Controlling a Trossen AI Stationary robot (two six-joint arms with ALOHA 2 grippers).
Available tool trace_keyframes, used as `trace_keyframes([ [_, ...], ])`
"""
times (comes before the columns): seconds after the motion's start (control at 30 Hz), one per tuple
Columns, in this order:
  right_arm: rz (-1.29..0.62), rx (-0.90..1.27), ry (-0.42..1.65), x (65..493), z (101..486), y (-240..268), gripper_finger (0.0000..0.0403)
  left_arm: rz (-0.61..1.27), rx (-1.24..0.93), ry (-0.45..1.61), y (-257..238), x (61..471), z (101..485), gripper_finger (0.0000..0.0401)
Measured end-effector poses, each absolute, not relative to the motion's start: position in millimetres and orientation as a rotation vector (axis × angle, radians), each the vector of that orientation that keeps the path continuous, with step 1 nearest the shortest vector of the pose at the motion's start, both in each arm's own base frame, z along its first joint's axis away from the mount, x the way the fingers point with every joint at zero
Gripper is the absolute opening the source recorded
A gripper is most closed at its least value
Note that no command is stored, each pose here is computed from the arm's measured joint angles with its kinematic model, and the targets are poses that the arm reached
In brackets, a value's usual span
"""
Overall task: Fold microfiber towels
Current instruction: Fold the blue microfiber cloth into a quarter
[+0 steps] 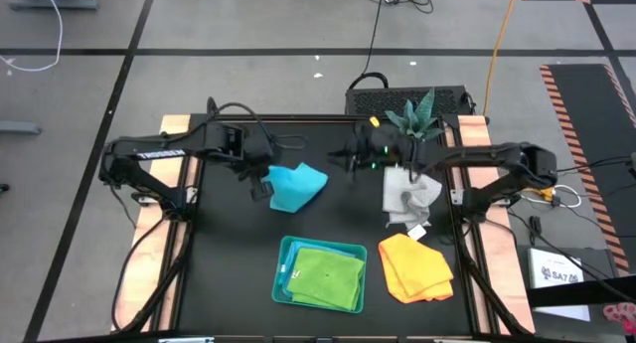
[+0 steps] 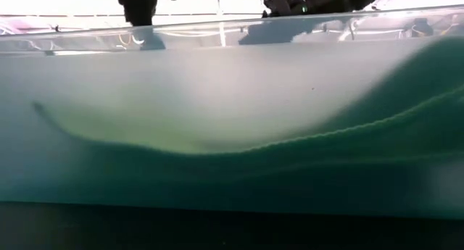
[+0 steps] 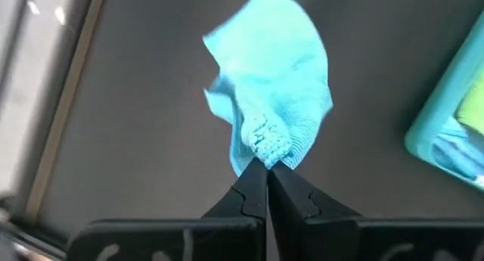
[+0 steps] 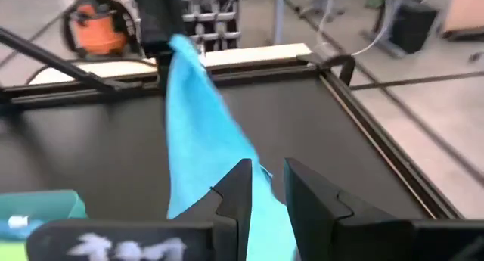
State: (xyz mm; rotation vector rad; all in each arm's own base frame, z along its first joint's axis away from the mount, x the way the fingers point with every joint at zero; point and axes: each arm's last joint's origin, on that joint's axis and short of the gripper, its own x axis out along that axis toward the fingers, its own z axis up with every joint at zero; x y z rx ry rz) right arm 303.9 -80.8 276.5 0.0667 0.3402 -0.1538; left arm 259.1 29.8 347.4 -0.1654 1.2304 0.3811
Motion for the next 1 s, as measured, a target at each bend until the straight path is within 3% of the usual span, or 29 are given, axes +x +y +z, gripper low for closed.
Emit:
trace_keyframes([
  [0.33,0.098,0.149,0.398,286,246,-156,0.0068,0.522,-0.417,1.277,19,257,321,0.0007],
  [0.57,0.235,0.168,0.480,320,212,-149,0.0052,0.534,-0.501,1.216,10,263,318,0.0007],
  [0.77,0.343,0.151,0.502,360,210,-145,0.0041,0.525,-0.508,1.195,7,266,319,0.0004],
  [1.0,0.310,0.113,0.774,402,209,-155,0.0040,0.525,-0.511,1.194,7,266,319,0.0003],
])
